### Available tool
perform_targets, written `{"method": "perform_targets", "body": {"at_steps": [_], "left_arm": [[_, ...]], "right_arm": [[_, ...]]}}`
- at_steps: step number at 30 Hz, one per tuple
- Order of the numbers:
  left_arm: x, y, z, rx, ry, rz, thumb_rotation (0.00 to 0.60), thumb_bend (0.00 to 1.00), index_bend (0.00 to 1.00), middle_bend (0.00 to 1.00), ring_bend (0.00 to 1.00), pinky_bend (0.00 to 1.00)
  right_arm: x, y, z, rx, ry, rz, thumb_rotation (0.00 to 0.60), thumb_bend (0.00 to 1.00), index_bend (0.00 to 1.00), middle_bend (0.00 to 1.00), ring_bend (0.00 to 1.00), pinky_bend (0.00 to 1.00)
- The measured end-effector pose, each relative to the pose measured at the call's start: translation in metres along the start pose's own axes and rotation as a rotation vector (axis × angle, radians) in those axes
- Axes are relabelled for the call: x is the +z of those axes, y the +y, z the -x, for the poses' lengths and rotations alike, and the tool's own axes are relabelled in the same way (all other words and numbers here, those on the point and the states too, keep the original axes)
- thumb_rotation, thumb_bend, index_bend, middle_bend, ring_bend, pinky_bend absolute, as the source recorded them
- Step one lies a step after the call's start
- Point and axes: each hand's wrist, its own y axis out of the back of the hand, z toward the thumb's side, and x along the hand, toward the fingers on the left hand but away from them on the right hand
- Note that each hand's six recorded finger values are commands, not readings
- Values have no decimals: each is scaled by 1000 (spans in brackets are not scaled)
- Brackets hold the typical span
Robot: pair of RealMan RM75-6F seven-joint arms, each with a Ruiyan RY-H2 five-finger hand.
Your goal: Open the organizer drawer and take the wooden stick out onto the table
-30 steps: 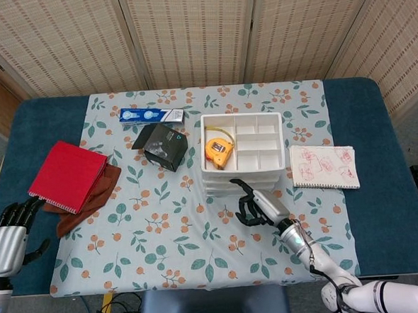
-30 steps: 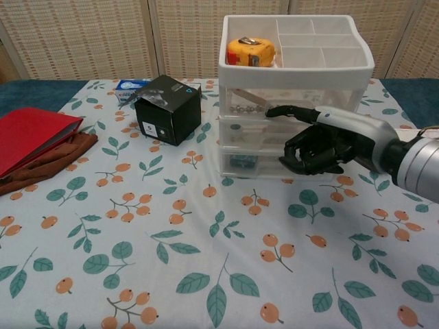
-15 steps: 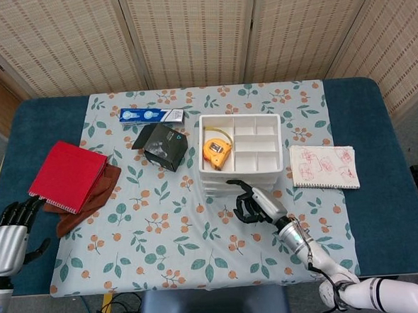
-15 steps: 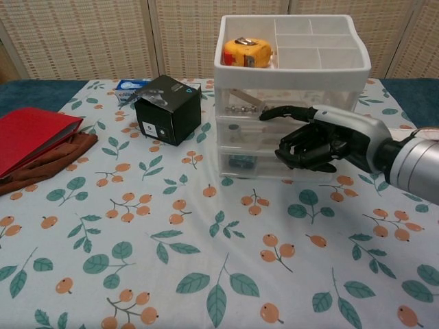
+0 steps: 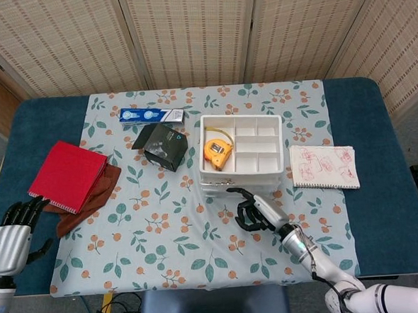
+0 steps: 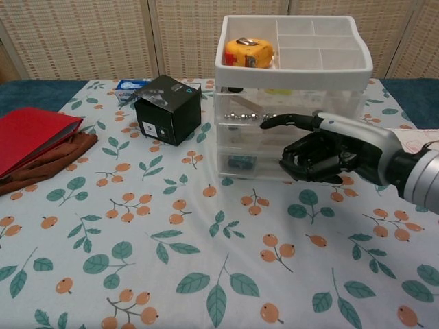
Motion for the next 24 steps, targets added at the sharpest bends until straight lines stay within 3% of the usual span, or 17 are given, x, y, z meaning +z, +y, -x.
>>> {"method": "perform_targets", "body": {"at_steps": [2,8,14,24], "left_arm": [[0,0,0,-1,-1,0,600,246,141,132,155,115],[2,-1,-1,-1,-4,1,600,246,141,132,155,115],[3,-2,-1,-5,-5,2,600,246,141,132,155,115],[3,-5,-1,-12,-2,6,600,247,141,132,155,115]], "right_arm": [[-1,-2,-4,5,0,-6,600,475,181,687,806,892],[-3,-5,-18,45,-10,-78,600,475,36,687,806,892],[8,-3,-36,79,4,-174,600,475,26,687,806,892],[40,33,-52,-24,56,-319,600,445,26,687,819,892]]}}
